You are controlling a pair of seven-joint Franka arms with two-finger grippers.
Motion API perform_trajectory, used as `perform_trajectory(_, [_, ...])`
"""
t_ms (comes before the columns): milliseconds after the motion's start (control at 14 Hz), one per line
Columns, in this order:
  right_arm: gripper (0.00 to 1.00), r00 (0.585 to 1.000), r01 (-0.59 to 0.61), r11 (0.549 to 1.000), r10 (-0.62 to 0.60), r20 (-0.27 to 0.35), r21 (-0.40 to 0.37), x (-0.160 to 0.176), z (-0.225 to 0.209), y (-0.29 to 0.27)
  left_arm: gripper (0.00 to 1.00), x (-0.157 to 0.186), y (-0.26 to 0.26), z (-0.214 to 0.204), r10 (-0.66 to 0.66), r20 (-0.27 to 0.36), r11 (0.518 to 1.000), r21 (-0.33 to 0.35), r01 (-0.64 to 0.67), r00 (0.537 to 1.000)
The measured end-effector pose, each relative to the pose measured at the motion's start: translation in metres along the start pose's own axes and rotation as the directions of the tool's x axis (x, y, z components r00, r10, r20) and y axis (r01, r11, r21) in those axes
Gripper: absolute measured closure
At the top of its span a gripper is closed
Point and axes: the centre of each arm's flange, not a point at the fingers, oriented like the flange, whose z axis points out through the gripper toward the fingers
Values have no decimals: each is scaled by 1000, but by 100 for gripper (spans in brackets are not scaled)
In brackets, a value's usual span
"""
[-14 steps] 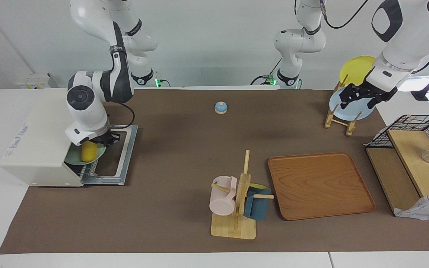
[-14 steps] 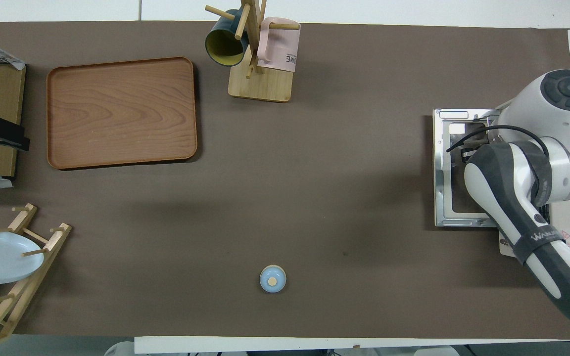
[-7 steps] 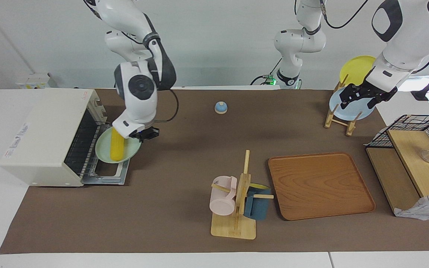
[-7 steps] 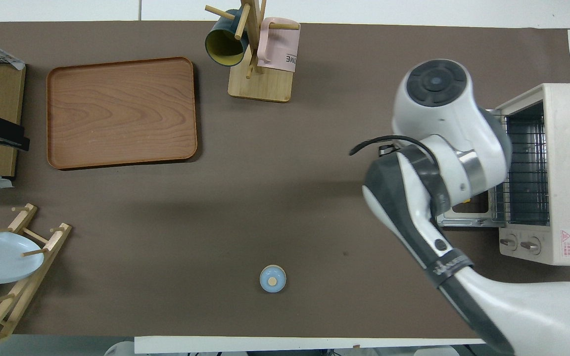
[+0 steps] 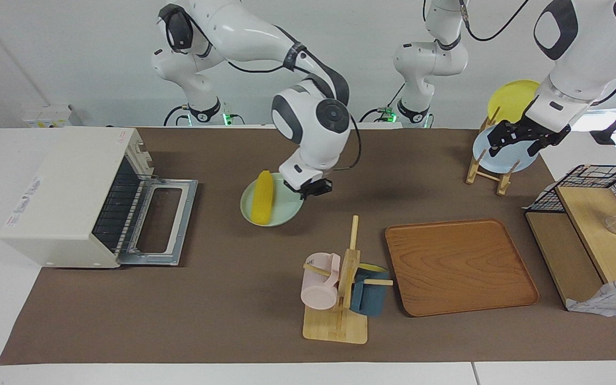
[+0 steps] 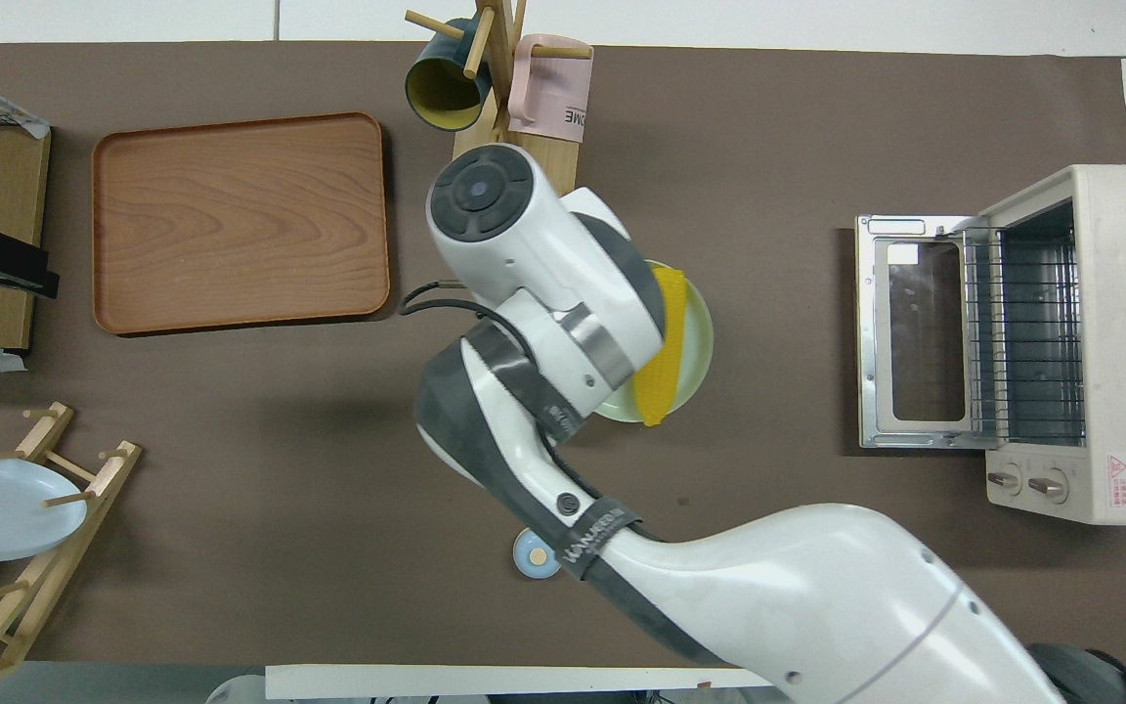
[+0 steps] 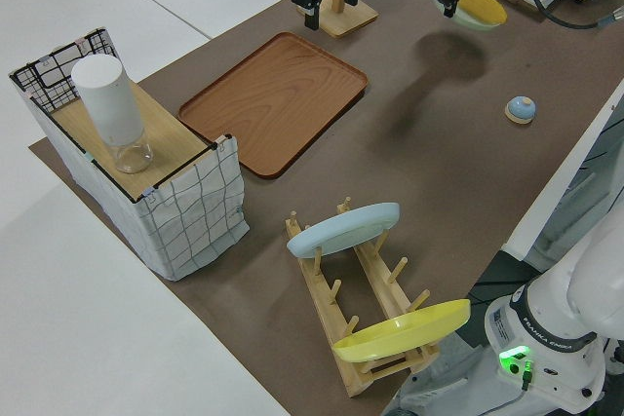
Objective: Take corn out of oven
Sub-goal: 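Pull the plate with corn out of the oven onto the table, then release the plate with the right gripper while the left gripper reaches the corn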
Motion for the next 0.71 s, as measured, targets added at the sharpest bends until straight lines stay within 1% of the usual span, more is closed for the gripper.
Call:
perform_trajectory(71, [98,1000,-17,1000,17,-2,23,-8,17,-25,0,0,0,0,0,0,1000,0,0,1000])
perform_trajectory(214, [95,999,-51,998,51,1,39,-15,39,-48,0,0,0,0,0,0,1000,0,0,1000])
perform_trajectory(286, [88,998,-62,997,62,5,37,-14,42,-49,0,0,0,0,0,0,1000,0,0,1000])
perform_trajectory(429, [63,996,-84,996,84,7,38,-3,32,-39,0,0,2,0,3,0,1000,0,-3,1000])
perform_trajectory(571, [43,992,-129,990,130,-2,55,20,-2,-13,0,0,8,0,15,2,1000,1,-15,1000])
perform_trajectory(643, [32,990,-143,988,144,-7,63,36,-26,11,0,-1,13,1,23,10,1000,1,-23,1000])
perform_trajectory(714, [32,991,-130,989,131,-10,66,52,-47,41,0,-2,21,5,36,23,999,-7,-36,999])
